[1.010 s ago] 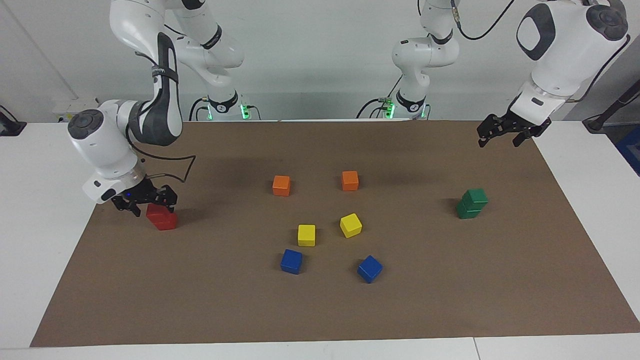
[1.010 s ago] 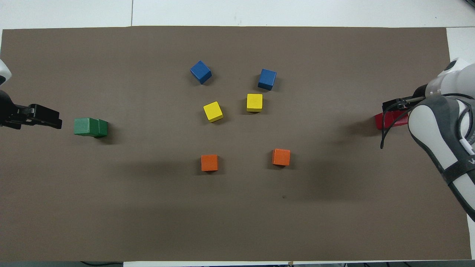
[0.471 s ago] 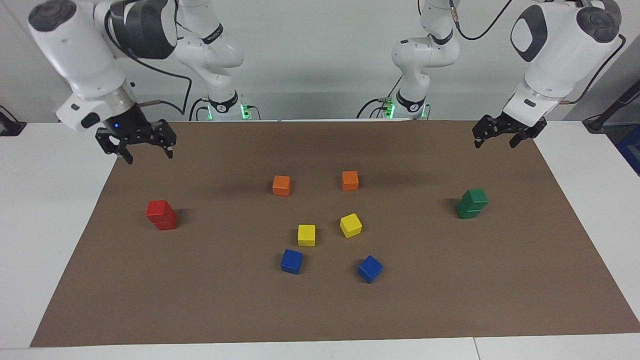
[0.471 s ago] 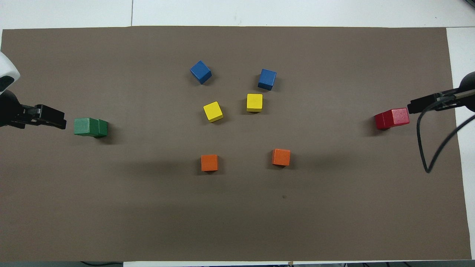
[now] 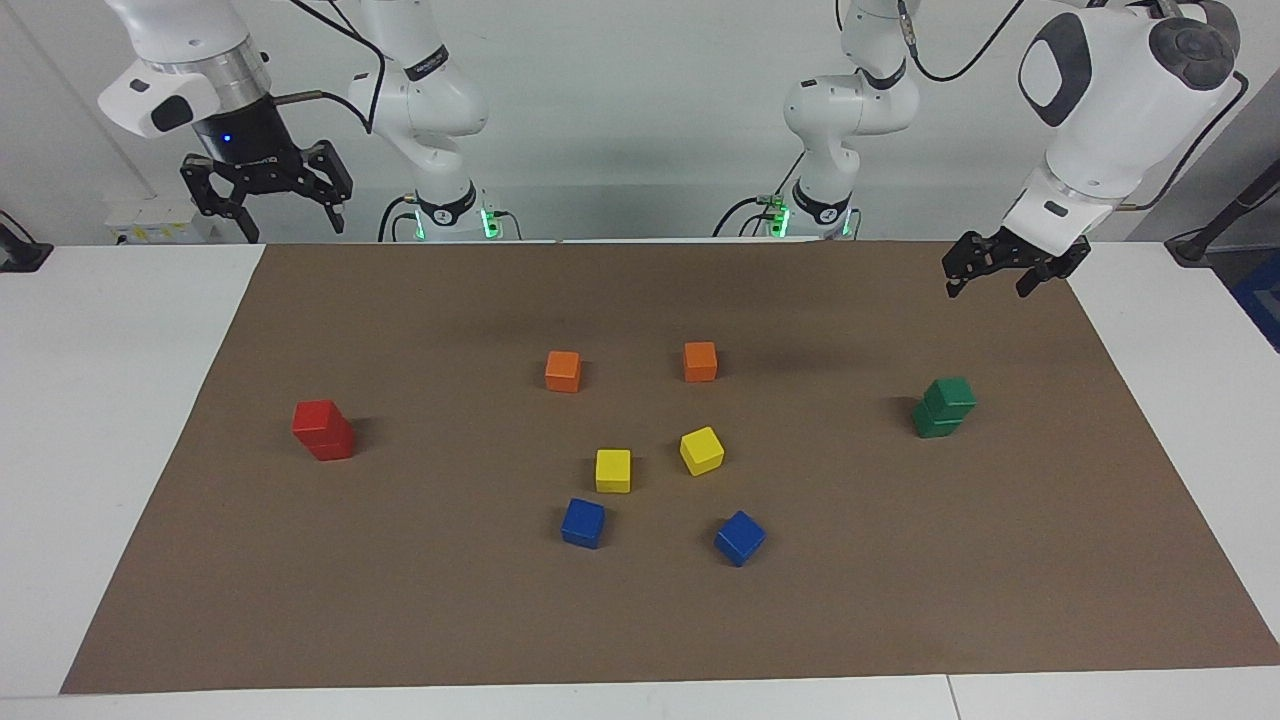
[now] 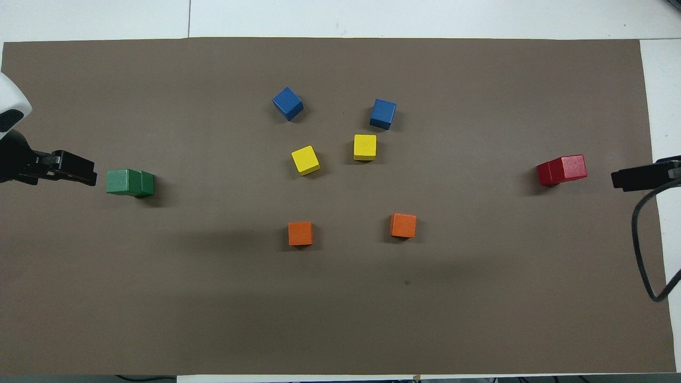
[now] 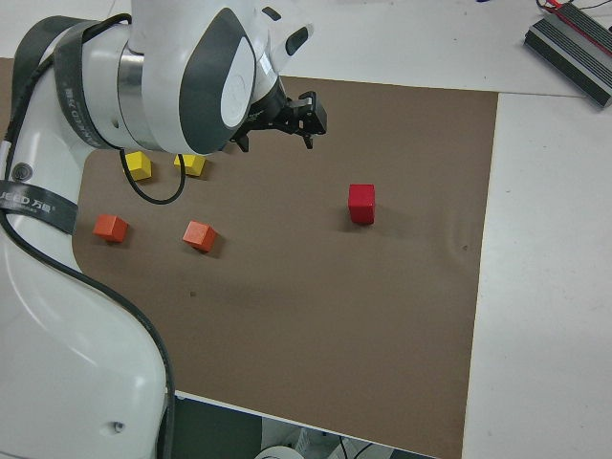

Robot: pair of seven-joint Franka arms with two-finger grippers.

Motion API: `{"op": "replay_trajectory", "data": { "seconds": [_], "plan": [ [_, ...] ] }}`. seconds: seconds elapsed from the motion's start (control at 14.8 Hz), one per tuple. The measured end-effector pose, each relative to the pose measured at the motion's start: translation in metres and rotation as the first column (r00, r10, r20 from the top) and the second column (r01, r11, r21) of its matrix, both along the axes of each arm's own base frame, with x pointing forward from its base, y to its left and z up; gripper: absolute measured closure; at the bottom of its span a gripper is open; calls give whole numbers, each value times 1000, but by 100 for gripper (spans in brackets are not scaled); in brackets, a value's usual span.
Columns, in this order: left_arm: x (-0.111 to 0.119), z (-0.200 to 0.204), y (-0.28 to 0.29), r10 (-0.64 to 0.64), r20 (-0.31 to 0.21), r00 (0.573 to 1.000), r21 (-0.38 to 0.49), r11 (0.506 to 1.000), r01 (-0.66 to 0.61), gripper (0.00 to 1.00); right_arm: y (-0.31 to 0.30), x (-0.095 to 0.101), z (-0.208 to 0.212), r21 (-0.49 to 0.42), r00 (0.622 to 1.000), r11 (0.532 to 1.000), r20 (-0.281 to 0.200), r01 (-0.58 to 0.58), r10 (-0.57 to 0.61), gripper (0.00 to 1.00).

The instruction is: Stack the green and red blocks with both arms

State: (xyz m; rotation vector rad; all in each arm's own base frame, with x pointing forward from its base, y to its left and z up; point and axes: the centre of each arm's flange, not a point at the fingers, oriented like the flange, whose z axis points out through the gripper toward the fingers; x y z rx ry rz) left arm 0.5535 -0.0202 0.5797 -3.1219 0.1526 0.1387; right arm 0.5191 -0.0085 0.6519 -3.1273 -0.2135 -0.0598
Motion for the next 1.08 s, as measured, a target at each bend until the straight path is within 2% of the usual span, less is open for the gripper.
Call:
{"op": "replay_trajectory", "data": {
  "seconds": [0.2, 0.34, 0.67, 1.08],
  "plan": [
    [0, 0, 2, 4, 0, 1000, 0, 1000, -4, 0, 8, 14, -24, 6, 999, 1000, -44, 19, -19, 0],
    [0, 0, 2, 4, 0, 1000, 0, 1000, -4, 0, 8, 17, -28, 6, 998, 1000, -52, 25, -25, 0],
    [0, 0, 2, 4, 0, 1000, 0, 1000, -4, 0, 0, 15, -24, 7, 998, 999, -50, 41, -40, 0],
    [0, 0, 2, 4, 0, 1000, 0, 1000, -4, 0, -1, 9, -29, 2, 992, 997, -104, 78, -78, 0]
  ]
}}
